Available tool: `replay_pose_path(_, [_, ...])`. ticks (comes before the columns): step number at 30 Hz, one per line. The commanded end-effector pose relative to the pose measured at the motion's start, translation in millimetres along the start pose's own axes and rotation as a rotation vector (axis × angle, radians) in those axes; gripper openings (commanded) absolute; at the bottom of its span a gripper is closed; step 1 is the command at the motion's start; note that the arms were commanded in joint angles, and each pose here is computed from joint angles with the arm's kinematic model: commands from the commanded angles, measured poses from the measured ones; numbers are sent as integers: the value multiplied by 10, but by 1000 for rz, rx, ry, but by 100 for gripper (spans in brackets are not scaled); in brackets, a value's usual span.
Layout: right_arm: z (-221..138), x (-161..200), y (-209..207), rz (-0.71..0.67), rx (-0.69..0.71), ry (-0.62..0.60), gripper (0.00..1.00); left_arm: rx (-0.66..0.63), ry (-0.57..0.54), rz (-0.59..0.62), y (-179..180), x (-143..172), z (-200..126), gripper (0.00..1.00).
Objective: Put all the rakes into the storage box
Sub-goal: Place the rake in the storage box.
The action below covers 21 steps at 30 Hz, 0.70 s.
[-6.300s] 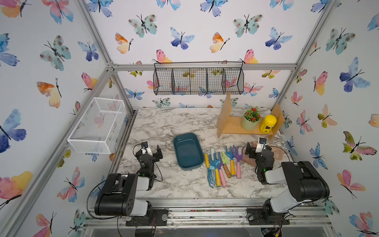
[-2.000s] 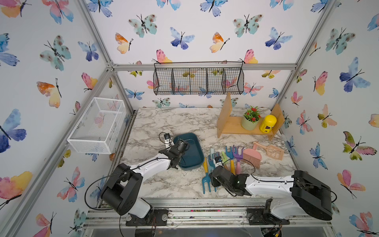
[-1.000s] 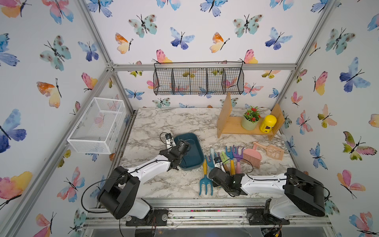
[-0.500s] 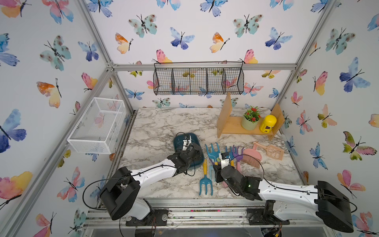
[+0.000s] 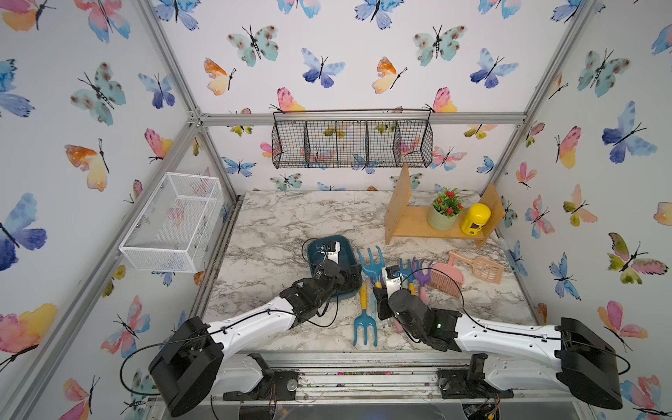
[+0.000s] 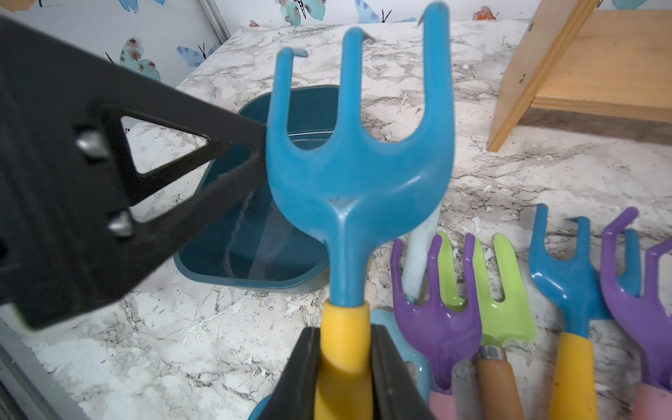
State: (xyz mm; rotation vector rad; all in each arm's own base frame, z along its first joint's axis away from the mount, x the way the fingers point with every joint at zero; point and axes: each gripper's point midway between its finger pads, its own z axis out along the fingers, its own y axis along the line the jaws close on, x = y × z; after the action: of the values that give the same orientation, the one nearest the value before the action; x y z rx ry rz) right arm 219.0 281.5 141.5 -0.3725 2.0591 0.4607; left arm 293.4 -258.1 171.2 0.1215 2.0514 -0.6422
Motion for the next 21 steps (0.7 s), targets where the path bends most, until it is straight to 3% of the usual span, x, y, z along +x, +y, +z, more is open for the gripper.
replay_pose_path(1, [-33,-254,43,7,10,-73,10,103,-67,-14,-180,-170,-97,99])
replay_pose_path(16, [24,-304,420,9,-156,-57,10,389,-10,-23,-645,20,-40,96])
replay_pose_path(21, [53,-224,484,8,-191,-31,10,380,-33,-28,-603,4,-62,76])
